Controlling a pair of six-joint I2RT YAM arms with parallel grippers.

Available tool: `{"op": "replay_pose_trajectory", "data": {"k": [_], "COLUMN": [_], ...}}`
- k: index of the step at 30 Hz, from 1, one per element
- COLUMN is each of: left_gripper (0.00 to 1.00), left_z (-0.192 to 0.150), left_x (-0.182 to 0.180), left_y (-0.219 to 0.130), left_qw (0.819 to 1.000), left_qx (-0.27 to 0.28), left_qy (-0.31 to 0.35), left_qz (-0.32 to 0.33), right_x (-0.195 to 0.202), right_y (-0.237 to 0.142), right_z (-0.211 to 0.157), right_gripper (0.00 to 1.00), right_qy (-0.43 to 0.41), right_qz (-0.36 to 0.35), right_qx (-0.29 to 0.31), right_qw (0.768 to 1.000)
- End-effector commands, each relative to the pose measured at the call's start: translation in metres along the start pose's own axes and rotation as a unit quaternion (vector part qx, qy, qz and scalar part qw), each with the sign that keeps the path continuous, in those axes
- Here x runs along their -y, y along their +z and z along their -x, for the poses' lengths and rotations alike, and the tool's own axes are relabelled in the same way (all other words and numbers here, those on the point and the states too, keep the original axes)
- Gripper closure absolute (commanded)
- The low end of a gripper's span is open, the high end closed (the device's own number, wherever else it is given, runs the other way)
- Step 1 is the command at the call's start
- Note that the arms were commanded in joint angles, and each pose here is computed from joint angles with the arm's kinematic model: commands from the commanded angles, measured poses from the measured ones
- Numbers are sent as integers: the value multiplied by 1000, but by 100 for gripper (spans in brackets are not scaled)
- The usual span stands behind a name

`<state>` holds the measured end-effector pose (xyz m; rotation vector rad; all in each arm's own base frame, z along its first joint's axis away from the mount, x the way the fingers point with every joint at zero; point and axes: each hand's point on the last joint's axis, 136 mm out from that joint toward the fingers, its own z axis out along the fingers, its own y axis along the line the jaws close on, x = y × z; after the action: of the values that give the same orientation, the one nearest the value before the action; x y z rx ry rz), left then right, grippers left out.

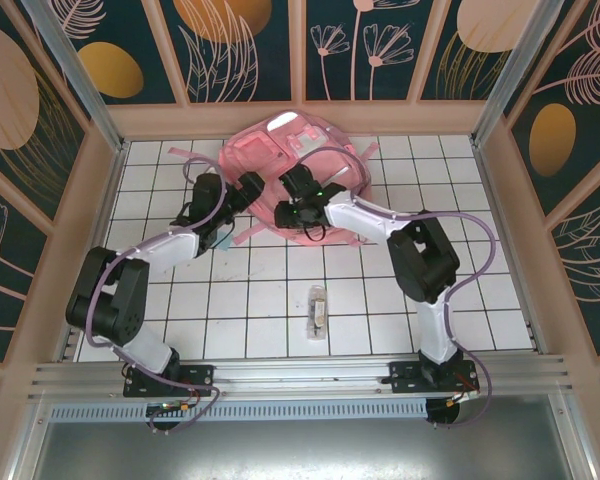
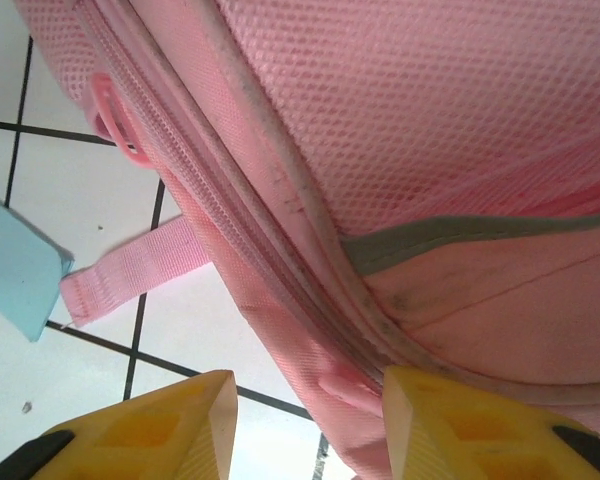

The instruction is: Pack the student bag

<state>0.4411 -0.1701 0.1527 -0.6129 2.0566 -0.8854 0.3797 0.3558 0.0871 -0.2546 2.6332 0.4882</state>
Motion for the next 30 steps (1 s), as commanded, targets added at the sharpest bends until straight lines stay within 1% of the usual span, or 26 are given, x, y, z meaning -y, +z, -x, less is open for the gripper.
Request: {"op": "replay_pose_trajectory", "data": {"k": [1, 4, 7, 9, 11, 14, 16, 19, 24, 27, 30], "left_gripper": [1, 1, 1, 1, 1, 1, 1, 1, 1, 1, 1], "left_z": [5, 4, 0, -2, -4, -5, -5, -5, -8, -10, -13], "left_x": [-16, -17, -21, -22, -23, -23, -21, -19, -21, -23, -25], "left_y": [-4, -4, -4, -4, -4, -2, 0, 1, 2, 2, 3], "left_qw": [999, 999, 999, 999, 999, 999, 999, 1000, 1000, 1000, 1000], "left_qx": [12, 11, 8, 5, 2, 0, -3, -5, -9, -12, -15], "left_qy": [24, 22, 17, 16, 17, 18, 17, 17, 16, 11, 6], "left_qz": [38, 35, 35, 33, 32, 31, 26, 24, 25, 24, 23], "right_x": [16, 20, 33, 40, 45, 44, 39, 33, 30, 35, 42], "right_y": [11, 20, 29, 27, 24, 17, 12, 2, -2, -3, 7], "right_z": [-10, -10, -11, -9, -9, -5, 0, 5, 8, 8, -3], "right_gripper": [56, 52, 49, 49, 49, 51, 53, 54, 54, 55, 56], "right_qy": [42, 53, 50, 42, 46, 58, 72, 88, 103, 106, 100], "right_qz": [-63, -81, -134, -167, -178, -170, -143, -111, -85, -92, -108], "right_qx": [-14, -13, -15, -4, -1, 5, 9, 20, 23, 30, 11], "right_qw": [997, 995, 990, 985, 983, 984, 987, 990, 991, 990, 989]}}
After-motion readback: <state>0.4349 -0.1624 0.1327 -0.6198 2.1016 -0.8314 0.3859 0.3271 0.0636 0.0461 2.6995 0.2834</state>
